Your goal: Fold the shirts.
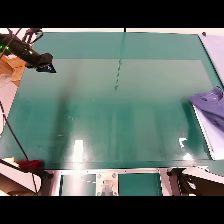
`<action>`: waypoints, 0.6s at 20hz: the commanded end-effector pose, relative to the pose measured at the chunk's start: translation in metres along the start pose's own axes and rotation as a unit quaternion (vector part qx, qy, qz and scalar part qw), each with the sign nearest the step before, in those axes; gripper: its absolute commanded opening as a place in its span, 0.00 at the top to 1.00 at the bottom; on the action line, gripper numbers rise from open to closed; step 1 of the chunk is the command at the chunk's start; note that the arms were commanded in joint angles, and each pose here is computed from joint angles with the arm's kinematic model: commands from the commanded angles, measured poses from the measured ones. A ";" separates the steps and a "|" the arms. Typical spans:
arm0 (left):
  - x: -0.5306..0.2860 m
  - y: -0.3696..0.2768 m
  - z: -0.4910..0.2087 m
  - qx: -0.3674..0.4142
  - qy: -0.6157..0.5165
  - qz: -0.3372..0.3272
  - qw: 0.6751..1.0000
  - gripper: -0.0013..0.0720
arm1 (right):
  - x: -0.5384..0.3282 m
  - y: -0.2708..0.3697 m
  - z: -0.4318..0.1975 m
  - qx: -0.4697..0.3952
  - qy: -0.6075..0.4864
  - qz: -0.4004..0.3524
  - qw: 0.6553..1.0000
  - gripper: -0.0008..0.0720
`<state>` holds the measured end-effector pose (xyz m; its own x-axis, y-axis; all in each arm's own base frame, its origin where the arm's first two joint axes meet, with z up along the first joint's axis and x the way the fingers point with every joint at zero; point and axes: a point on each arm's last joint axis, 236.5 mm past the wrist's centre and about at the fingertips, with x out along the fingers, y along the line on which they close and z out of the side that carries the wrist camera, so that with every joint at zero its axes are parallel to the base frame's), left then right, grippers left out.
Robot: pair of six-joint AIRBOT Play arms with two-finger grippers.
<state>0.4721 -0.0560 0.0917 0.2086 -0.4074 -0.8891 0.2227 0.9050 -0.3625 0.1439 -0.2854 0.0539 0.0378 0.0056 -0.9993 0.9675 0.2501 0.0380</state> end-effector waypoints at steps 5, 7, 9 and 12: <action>0.000 -0.002 0.003 0.001 -0.006 -0.005 1.000 0.95 | 0.089 -0.058 -0.029 -0.013 0.040 -0.111 0.993 0.49; -0.001 -0.003 0.008 0.001 -0.018 -0.006 1.000 0.95 | 0.084 -0.056 -0.028 -0.011 0.041 -0.108 0.993 0.11; -0.003 -0.008 0.015 0.001 -0.032 -0.014 0.999 0.95 | 0.062 -0.032 -0.018 -0.016 0.027 -0.079 0.996 0.11; -0.019 -0.014 0.022 -0.016 -0.059 -0.011 0.998 0.95 | 0.008 0.053 0.003 -0.080 -0.038 0.003 0.996 0.12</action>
<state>0.4813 -0.0625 0.1063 0.2685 -0.4330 -0.8604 0.2250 0.8967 -0.3811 0.1398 -0.2821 0.0105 -0.0704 -0.0353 -0.9969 0.9434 0.3223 -0.0780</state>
